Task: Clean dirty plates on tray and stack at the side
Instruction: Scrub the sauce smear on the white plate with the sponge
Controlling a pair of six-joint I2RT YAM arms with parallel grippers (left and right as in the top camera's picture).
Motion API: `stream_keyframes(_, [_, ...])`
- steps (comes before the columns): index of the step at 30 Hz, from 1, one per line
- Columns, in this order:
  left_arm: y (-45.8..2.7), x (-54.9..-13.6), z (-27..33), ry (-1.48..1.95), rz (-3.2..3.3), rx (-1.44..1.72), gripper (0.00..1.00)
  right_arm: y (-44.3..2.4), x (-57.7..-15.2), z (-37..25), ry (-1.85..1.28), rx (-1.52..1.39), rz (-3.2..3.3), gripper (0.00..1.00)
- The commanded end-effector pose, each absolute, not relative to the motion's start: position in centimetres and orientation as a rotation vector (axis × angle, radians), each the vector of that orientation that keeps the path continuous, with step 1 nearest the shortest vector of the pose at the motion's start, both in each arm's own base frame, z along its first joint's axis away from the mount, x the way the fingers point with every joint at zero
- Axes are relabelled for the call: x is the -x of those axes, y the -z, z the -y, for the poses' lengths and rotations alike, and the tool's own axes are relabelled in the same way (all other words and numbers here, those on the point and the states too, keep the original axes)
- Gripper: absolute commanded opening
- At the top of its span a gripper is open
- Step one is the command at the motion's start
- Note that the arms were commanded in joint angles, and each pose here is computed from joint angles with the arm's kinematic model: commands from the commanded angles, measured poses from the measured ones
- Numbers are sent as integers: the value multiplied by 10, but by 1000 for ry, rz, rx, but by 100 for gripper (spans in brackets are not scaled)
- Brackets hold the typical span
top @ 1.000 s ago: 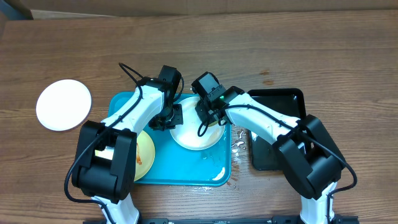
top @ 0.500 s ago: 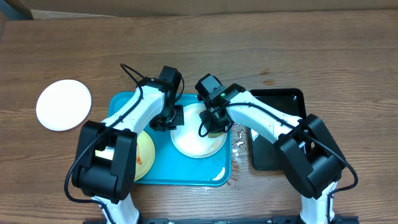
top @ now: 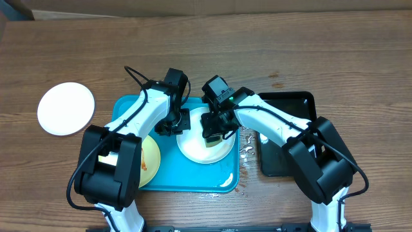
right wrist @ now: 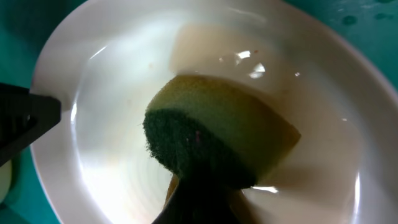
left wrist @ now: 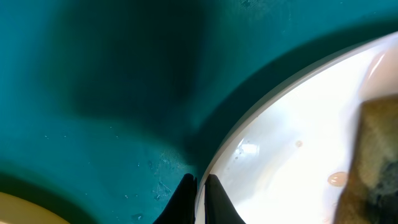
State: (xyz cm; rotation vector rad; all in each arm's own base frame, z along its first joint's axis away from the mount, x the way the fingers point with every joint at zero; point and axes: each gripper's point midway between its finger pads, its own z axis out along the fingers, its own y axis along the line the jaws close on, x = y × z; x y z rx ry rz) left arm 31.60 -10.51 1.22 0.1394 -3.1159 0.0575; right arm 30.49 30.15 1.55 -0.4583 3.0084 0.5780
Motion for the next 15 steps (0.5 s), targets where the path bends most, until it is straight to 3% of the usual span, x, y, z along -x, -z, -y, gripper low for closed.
stream_keyframes(1, [-6, -312, 103, -57, 3105, -164, 4, -33, -307, -309, -732, 538, -2989, 4])
stream_keyframes(6, [-6, -312, 103, -58, 3107, -165, 4, -73, -312, -295, -776, 605, -2924, 4])
stream_keyframes(15, [-6, -314, 104, -61, 3111, -171, 4, -43, -339, -264, -431, 571, -2863, 4])
